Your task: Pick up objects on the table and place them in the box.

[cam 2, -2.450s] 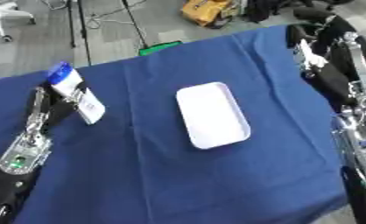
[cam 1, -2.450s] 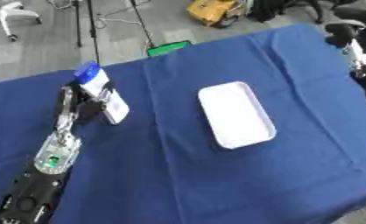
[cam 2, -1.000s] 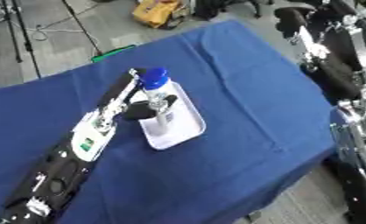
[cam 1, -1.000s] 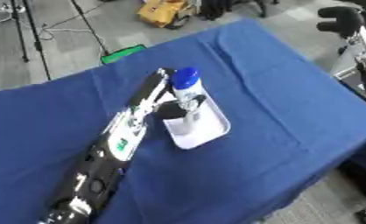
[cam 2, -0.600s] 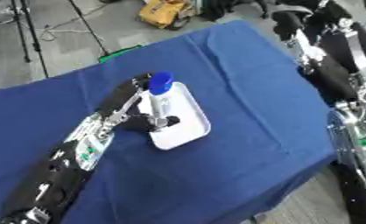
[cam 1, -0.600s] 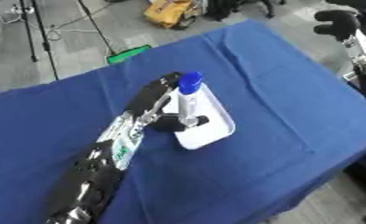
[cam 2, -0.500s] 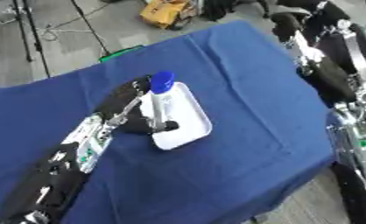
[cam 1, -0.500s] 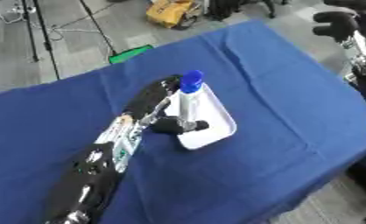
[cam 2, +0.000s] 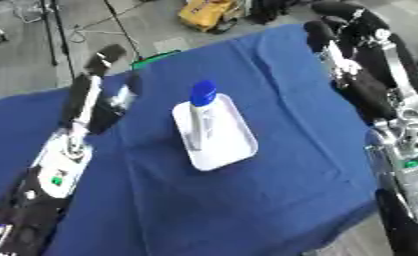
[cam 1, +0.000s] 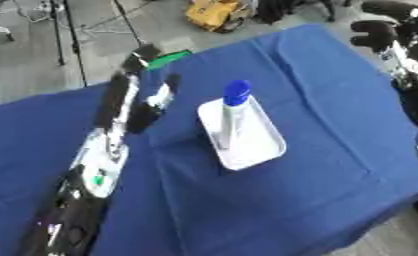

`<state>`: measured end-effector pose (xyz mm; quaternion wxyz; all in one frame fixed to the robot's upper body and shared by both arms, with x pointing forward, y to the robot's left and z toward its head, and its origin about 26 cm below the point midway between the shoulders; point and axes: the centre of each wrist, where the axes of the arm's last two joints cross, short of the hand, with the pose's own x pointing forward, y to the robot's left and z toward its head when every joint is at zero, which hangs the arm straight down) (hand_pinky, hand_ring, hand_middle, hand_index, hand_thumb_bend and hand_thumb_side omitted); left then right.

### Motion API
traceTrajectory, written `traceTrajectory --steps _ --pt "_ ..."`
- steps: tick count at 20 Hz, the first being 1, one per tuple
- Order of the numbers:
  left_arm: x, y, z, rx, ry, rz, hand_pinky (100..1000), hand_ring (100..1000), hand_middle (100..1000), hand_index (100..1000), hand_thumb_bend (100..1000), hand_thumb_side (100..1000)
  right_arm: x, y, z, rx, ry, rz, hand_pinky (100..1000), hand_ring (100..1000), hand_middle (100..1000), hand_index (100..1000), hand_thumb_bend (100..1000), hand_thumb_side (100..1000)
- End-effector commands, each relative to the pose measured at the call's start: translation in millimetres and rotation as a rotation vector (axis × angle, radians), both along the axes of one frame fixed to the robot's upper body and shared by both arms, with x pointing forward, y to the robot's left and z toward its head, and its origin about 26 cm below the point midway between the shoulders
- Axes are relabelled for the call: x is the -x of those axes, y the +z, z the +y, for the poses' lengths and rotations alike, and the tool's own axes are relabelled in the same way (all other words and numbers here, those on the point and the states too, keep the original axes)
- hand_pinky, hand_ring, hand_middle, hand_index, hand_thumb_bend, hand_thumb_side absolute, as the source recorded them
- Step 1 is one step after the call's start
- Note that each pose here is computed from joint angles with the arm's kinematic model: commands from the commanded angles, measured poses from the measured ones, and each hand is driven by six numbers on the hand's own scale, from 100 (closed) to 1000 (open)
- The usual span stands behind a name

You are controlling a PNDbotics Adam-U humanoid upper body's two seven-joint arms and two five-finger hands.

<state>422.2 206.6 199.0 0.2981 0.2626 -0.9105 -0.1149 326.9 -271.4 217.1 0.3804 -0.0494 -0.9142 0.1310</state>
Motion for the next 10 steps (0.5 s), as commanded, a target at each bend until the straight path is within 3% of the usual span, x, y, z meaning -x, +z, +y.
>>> traceTrajectory --steps 1,5,10 --pt "29.8 49.8 45.6 0.136 0.017 -0.131 796 837 879 898 598 1000 1.9 5.7 -10.9 0.028 -0.048 -0.019 771 781 815 797 354 462" --pt "59.1 57.6 86.5 0.178 0.075 -0.164 790 832 877 899 604 1000 2.6 3.2 -15.3 0.031 -0.069 -0.013 771 782 815 797 353 462" --pt "86.0 21.6 129.0 0.201 0.202 -0.091 781 815 868 892 580 1000 2.3 2.7 -18.1 0.035 -0.083 -0.009 772 782 815 796 353 462"
